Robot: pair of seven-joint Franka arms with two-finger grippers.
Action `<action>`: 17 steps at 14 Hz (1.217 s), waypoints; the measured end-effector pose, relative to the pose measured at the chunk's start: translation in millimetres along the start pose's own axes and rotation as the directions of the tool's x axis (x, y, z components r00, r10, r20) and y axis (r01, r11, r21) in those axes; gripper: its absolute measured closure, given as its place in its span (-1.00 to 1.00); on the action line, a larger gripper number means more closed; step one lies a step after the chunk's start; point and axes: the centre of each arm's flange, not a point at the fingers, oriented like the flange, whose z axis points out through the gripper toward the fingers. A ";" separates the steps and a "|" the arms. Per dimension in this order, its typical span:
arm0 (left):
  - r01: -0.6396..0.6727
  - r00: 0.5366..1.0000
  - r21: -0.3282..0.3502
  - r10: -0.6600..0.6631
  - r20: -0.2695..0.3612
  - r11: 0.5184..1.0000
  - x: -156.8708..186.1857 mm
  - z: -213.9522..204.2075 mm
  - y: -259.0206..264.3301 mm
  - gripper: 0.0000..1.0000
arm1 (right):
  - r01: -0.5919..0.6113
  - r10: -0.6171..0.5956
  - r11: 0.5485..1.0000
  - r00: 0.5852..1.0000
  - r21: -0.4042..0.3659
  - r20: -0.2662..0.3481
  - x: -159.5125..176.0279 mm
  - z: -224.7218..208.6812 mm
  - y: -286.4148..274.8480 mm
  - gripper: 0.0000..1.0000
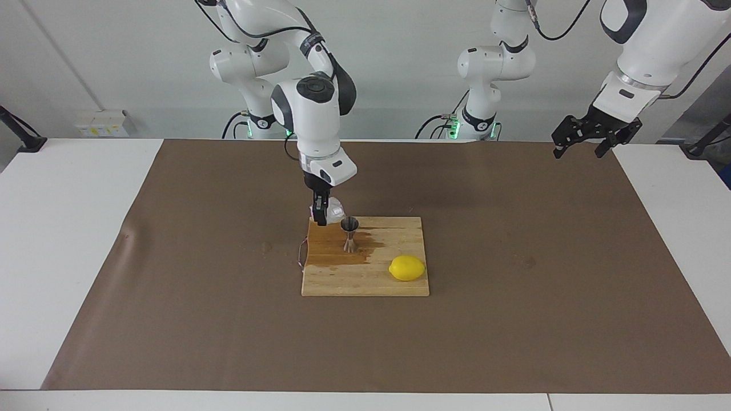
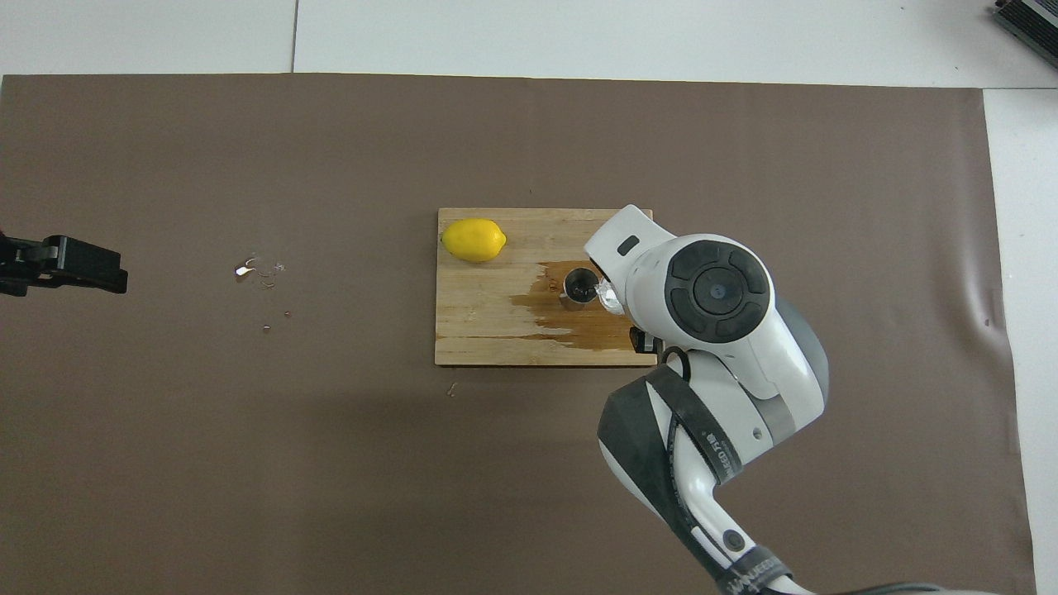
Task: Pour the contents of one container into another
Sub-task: 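Tilt the white cup with the right gripper to pour into the metal cup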
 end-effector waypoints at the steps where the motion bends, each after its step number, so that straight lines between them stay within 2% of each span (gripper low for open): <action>1: -0.001 1.000 0.000 0.001 -0.002 1.000 0.4 0.2 0.5 -1.00 | -0.001 0.001 1.000 1.000 -0.001 -0.001 0.3 -0.4 -0.1 -0.02; 11: -0.022 1.000 -0.002 0.022 -0.002 1.000 1.3 4.9 14.5 -1.00 | -0.011 0.011 1.000 1.000 -0.014 -0.012 3.9 -2.5 -0.2 -0.02; 14: -0.011 1.000 -0.003 0.011 -0.002 1.000 1.5 4.9 8.6 -1.00 | -0.016 0.014 0.999 0.999 -0.051 -0.045 6.8 -6.8 3.9 -0.02; 17: 0.003 1.000 -0.003 -0.003 -0.002 1.000 1.7 4.8 0.7 -1.00 | -0.034 0.027 0.998 0.993 -0.055 -0.118 9.1 -10.0 7.8 -0.02</action>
